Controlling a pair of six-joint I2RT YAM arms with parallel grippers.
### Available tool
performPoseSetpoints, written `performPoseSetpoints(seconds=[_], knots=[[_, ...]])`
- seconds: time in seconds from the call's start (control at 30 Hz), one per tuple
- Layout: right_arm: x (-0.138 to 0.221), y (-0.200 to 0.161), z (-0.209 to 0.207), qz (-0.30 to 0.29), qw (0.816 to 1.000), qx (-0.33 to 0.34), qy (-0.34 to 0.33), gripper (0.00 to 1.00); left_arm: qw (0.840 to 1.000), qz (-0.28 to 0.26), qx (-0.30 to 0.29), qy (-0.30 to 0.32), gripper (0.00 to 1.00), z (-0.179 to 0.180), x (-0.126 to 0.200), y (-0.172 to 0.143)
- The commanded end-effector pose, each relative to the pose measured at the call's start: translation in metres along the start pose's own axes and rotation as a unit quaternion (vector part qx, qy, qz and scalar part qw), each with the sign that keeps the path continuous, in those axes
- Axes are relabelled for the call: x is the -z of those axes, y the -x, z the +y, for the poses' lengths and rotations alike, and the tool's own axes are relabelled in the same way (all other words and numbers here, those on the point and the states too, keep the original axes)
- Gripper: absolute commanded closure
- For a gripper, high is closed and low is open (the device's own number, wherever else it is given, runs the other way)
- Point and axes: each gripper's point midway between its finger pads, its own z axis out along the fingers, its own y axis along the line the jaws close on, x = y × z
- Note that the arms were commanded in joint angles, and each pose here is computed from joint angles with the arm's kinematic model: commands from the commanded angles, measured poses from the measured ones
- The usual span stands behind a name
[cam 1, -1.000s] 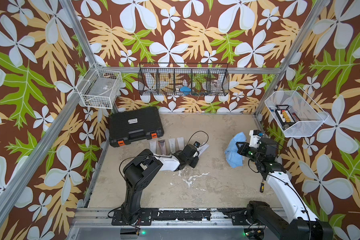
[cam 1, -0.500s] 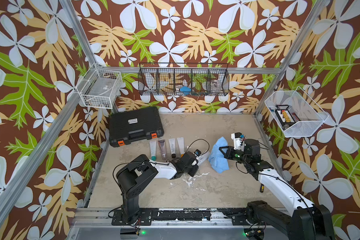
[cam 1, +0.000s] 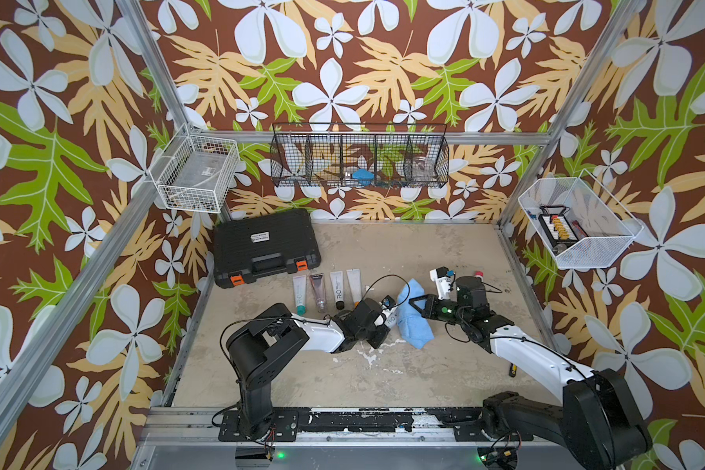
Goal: Wipe the surface of the toothpaste tube
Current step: Wipe the dirt from the toothpaste tube.
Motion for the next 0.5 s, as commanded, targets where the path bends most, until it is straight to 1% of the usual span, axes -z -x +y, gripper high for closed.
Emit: performPoseSetpoints(seconds=[0.0,0.17,0.3,0.47], knots=[[-0.011,-0.004,0.012,0.006,0.999,-0.005,0.031,1.00,1.000,-0.016,-0.011,-0.012,0.79,-0.004,0.002,0.008],[-0.034,-0.026,0.005,0.036,0.999,-0.015,0.028,1.00,1.000,-0.014,-0.014,-0.020,0.80,-0.007,-0.001,0.007],[-0.046,-0.041,0.001,0.057,0.998,-0.016,0.024,1.00,1.000,-0.010,-0.015,-0.024,0.81,-0.008,-0.003,0.006],[-0.055,-0.052,-0.011,0.066,0.998,-0.016,0.007,1.00,0.999,-0.015,-0.016,-0.025,0.82,-0.008,-0.002,0.008]])
